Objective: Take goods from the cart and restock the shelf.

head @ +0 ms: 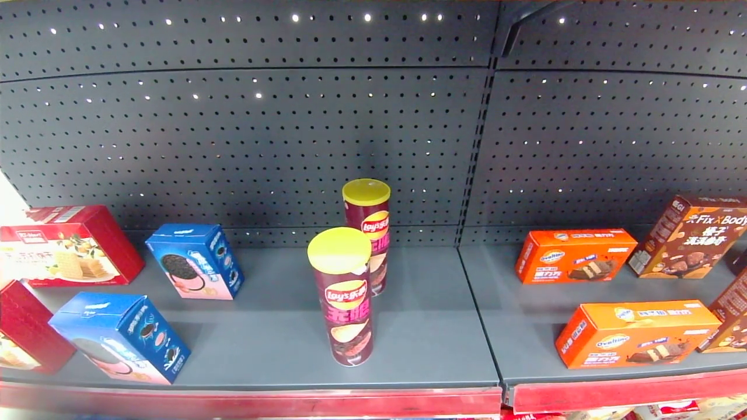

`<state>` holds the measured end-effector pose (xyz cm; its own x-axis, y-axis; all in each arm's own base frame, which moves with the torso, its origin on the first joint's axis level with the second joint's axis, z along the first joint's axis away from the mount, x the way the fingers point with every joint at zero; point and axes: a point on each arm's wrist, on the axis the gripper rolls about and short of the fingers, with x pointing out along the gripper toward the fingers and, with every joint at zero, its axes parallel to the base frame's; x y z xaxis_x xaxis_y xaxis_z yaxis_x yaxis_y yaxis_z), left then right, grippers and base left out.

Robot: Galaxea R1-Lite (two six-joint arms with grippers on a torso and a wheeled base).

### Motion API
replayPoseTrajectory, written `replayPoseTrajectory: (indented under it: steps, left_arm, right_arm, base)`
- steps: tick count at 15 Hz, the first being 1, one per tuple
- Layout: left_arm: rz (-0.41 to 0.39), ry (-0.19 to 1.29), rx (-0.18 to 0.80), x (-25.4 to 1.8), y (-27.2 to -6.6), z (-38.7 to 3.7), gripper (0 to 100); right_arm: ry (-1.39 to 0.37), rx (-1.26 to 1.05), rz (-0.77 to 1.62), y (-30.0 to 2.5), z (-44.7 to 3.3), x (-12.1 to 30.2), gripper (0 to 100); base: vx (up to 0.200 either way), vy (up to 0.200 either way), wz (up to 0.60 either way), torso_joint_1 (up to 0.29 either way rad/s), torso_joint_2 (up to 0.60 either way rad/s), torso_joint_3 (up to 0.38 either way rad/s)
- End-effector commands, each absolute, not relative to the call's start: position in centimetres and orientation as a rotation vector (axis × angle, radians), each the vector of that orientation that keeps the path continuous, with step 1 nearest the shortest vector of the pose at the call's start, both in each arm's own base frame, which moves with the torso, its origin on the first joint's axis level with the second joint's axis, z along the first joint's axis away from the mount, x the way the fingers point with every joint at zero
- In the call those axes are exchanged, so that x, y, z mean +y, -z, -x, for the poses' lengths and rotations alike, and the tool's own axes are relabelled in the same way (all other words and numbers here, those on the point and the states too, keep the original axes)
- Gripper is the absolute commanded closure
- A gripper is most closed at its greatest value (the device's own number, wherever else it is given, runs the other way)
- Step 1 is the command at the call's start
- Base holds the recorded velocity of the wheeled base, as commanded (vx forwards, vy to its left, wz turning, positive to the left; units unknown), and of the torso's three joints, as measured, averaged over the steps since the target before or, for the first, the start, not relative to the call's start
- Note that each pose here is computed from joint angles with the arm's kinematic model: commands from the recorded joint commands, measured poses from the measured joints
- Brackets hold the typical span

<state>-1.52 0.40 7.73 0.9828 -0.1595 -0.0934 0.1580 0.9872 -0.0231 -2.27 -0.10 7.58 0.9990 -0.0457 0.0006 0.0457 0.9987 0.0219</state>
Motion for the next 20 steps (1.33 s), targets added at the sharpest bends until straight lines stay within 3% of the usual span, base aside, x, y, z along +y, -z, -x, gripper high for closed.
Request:
replayPoseTrajectory:
  steps: [1, 10, 11, 12, 13, 14, 15, 17, 20]
  left_arm:
    - [0.016, 0.16, 0.097, 0.4, -7.7, 1.5, 0]
    - [-0.005, 0.205, 0.103, 0.4, -7.7, 1.5, 0]
    - [-0.055, 0.278, 0.095, 0.4, -7.9, 1.4, 0]
    - [-0.118, 0.3, 0.062, 0.4, -9.3, 1.5, 0]
    - [-0.123, 0.302, 0.067, 0.4, -10.4, 1.3, 0]
    - [-0.114, 0.33, 0.139, -0.2, -14.1, -0.6, 0]
    - [-0.086, 0.415, 0.187, -0.8, -15.7, -1.8, 0]
    - [-0.085, 0.539, 0.269, -2.3, -18.0, -4.7, 0]
    - [-0.201, 0.441, 0.322, -3.2, -18.6, -7.5, 0]
  right_arm:
    - [0.045, 0.003, -0.018, -7.6, 2.2, -0.1, 0]
    - [0.043, 0.003, -0.015, -7.6, 2.2, -0.1, 0]
    - [0.043, 0.004, -0.015, -7.6, 2.2, -0.1, 0]
    - [0.043, 0.004, -0.017, -7.6, 2.2, -0.1, 0]
    - [0.043, 0.003, -0.015, -7.6, 2.2, -0.1, 0]
    - [0.043, 0.003, -0.015, -7.6, 2.2, -0.1, 0]
    - [0.043, 0.003, -0.015, -7.6, 2.2, -0.1, 0]
    - [0.043, 0.003, -0.015, -7.6, 2.2, -0.1, 0]
    - [0.043, 0.003, -0.015, -7.6, 2.2, -0.1, 0]
  base:
    - [0.0, 0.0, 0.0, 0.0, 0.0, 0.0]
    - [0.0, 0.0, 0.0, 0.0, 0.0, 0.0]
    - [0.0, 0.0, 0.0, 0.0, 0.0, 0.0]
    - [0.0, 0.0, 0.0, 0.0, 0.0, 0.0]
    - [0.0, 0.0, 0.0, 0.0, 0.0, 0.0]
    - [0.0, 0.0, 0.0, 0.0, 0.0, 0.0]
    - [0.0, 0.0, 0.0, 0.0, 0.0, 0.0]
    - [0.0, 0.0, 0.0, 0.0, 0.0, 0.0]
    - [0.0, 0.0, 0.0, 0.0, 0.0, 0.0]
